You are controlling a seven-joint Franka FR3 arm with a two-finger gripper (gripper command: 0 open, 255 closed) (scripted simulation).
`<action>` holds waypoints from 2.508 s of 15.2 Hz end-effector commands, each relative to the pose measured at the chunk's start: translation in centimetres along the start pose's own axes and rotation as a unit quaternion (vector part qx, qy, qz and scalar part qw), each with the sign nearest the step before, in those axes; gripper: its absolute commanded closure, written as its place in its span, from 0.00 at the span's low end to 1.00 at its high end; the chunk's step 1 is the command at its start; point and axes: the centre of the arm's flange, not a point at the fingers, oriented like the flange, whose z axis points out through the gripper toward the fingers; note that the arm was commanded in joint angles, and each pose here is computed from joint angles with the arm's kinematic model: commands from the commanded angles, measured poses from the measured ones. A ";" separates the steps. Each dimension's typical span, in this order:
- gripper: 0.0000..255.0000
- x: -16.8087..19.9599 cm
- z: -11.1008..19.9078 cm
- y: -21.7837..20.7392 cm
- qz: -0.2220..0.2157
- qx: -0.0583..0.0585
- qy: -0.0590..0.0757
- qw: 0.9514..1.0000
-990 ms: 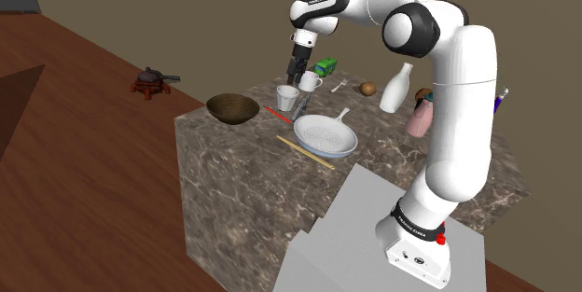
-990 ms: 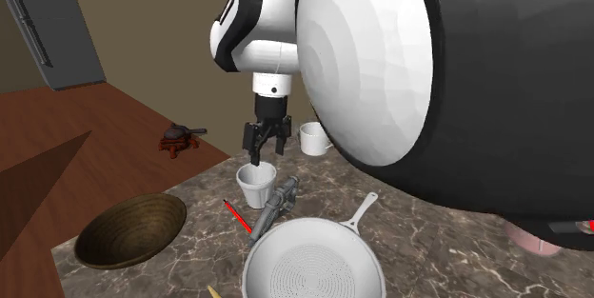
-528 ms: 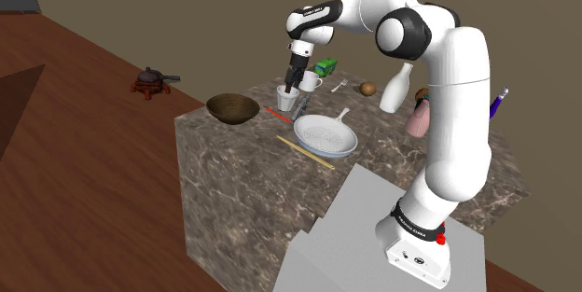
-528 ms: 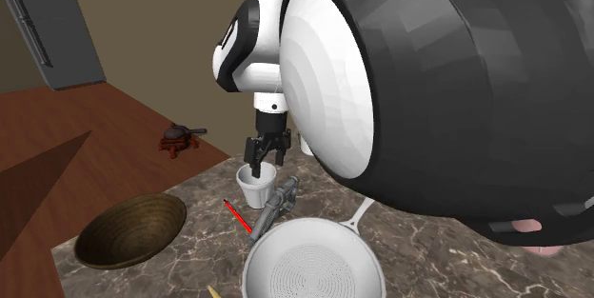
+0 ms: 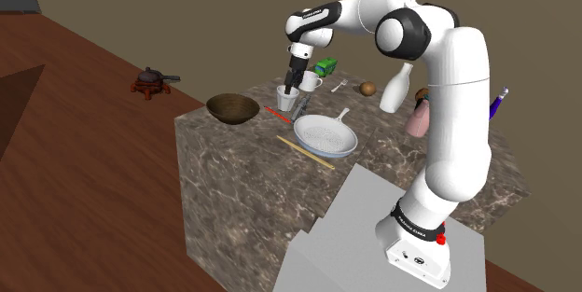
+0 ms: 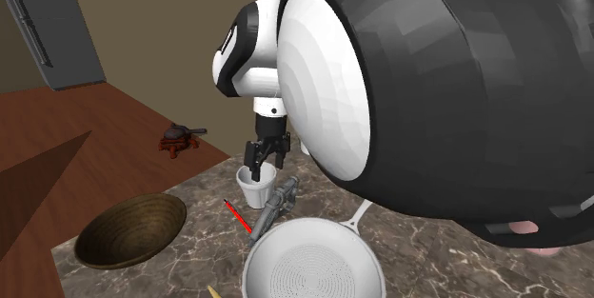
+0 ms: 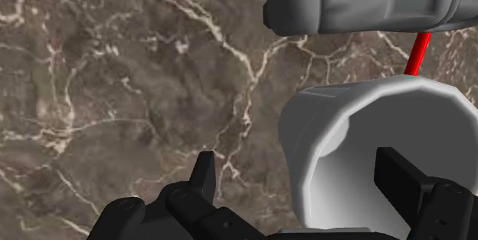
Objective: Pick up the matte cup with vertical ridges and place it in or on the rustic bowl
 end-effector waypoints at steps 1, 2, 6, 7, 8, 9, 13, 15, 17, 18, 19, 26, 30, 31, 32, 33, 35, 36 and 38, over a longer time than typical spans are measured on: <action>0.00 0.0 0.0 0.0 0.000 0.000 0.000 1.000; 1.00 0.0 0.0 0.0 0.000 0.000 0.000 1.000; 1.00 0.0 0.0 0.0 0.000 0.000 0.000 1.000; 1.00 0.0 0.0 0.0 0.000 0.000 0.000 1.000; 1.00 0.0 0.0 0.0 0.000 0.000 0.000 1.000; 1.00 0.0 0.0 0.0 0.000 0.000 0.000 1.000; 1.00 0.0 -1.0 -0.2 0.000 0.000 0.000 1.000; 1.00 0.0 -2.1 -0.4 0.000 0.000 0.000 1.000; 1.00 -0.1 -3.1 -0.6 0.000 0.000 0.000 1.000; 1.00 -0.1 -3.6 -0.7 0.000 0.000 0.000 1.000; 1.00 -0.1 -4.1 -0.8 0.000 0.000 0.000 1.000; 1.00 -0.2 -7.8 -1.6 0.000 0.000 0.000 1.000; 1.00 -0.2 -9.8 -2.0 0.000 0.000 0.000 1.000; 1.00 -0.2 -10.3 -2.1 0.000 0.000 0.000 1.000; 1.00 -0.3 -10.9 -2.2 0.000 0.000 0.000 1.000; 1.00 -0.3 -11.4 -2.3 0.000 0.000 0.000 1.000; 1.00 -0.3 -12.4 -2.5 0.000 0.000 0.000 1.000; 1.00 -0.3 -12.9 -2.6 0.000 0.000 0.000 1.000; 1.00 -0.3 -14.0 -2.8 0.000 0.000 0.000 1.000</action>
